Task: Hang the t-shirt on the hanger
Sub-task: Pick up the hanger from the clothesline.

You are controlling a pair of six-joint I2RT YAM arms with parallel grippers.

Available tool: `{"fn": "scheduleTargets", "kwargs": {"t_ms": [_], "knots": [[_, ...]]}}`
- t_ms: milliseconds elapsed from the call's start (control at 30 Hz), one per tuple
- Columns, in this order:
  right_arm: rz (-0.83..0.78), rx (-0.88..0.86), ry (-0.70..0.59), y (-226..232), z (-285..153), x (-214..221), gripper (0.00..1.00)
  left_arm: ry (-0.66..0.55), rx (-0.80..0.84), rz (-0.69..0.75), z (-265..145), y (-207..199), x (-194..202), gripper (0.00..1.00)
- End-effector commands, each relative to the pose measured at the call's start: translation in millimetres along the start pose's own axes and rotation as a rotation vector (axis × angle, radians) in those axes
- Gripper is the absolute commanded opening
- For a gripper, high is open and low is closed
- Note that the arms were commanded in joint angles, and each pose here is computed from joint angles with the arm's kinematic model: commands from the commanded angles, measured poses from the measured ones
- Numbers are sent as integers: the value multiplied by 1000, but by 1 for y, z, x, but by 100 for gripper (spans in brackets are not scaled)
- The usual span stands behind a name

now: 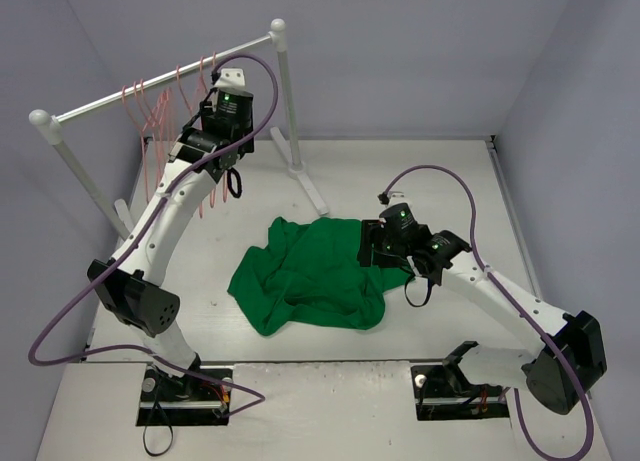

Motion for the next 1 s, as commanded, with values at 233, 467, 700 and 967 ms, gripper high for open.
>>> {"fn": "scheduleTargets", "kwargs": {"t_ms": [233, 467, 700, 967], "knots": [[8, -5, -34, 0, -5, -1, 59, -15, 24, -36, -1, 6, -4, 28], [18, 1, -38, 0, -4, -1, 60, -4, 24, -35, -1, 8, 0, 18], [25, 4, -40, -1, -5, 1, 60, -1, 54, -37, -4, 7, 0, 0], [29, -2, -45, -1, -8, 2, 60, -72, 97, -66, -20, 10, -18, 0]]}}
Point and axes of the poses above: each gripper's point midway between its finger pads, its own z axis out along the fingers, its own y axis along the line the jaws close on, x = y × z, the point moved 10 cm from there along -z, back along the fingers, and after that the axes turned 10 degrees about -z, right-handed, at the moved point
